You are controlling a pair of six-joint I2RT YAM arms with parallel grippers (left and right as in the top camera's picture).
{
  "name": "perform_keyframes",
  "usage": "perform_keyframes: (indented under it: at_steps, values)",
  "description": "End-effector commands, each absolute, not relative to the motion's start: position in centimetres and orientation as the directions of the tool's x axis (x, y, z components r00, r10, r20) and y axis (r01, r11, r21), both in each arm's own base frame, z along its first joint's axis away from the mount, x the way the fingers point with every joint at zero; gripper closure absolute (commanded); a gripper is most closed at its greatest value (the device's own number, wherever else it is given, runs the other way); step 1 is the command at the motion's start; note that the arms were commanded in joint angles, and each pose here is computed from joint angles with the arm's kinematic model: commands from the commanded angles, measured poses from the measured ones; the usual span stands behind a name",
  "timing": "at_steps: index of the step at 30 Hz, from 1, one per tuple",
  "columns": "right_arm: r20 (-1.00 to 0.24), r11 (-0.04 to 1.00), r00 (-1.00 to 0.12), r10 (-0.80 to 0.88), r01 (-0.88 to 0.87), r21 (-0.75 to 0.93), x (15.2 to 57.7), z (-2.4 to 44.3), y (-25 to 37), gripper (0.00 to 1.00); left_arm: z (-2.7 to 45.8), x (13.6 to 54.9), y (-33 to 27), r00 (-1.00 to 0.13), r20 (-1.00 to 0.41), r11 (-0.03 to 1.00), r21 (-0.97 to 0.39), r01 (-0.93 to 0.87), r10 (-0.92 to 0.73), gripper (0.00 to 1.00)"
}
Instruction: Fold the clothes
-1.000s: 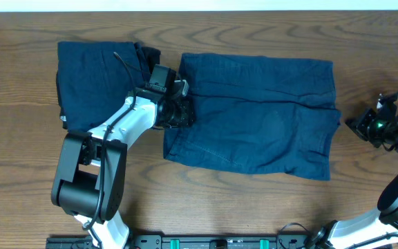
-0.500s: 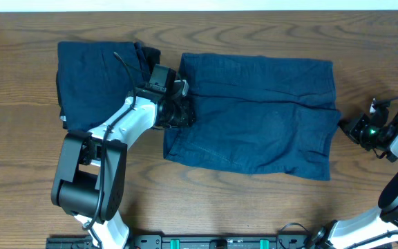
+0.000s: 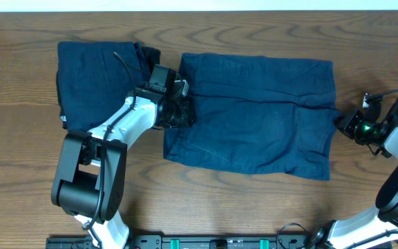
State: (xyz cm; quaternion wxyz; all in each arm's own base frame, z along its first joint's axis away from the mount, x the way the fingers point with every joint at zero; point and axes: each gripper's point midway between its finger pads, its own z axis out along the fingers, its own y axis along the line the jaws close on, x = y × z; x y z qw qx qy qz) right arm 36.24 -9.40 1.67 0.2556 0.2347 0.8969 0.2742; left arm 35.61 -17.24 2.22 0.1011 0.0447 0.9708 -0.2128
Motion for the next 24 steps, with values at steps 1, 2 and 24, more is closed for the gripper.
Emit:
perform_keyframes:
  at_steps: [1,2,24]
  values:
    - [-0.328,0.767,-0.783,0.528,0.274,0.581,36.0,0.8,-8.7,0.99,1.5,35.3,-17.0,-0.978,-0.203,0.91,-0.392,0.135,0.057,0.43]
    - [-0.329,0.771,-0.785,0.525,0.274,0.575,36.1,0.7,-8.7,0.99,1.6,35.5,-17.1,-0.976,-0.211,0.909,-0.393,0.14,0.059,0.42]
    - [-0.312,0.79,-0.788,0.531,0.327,0.519,35.4,-0.1,-9.4,0.98,1.4,37.7,-18.0,-0.95,-0.304,0.896,-0.399,0.193,0.07,0.42]
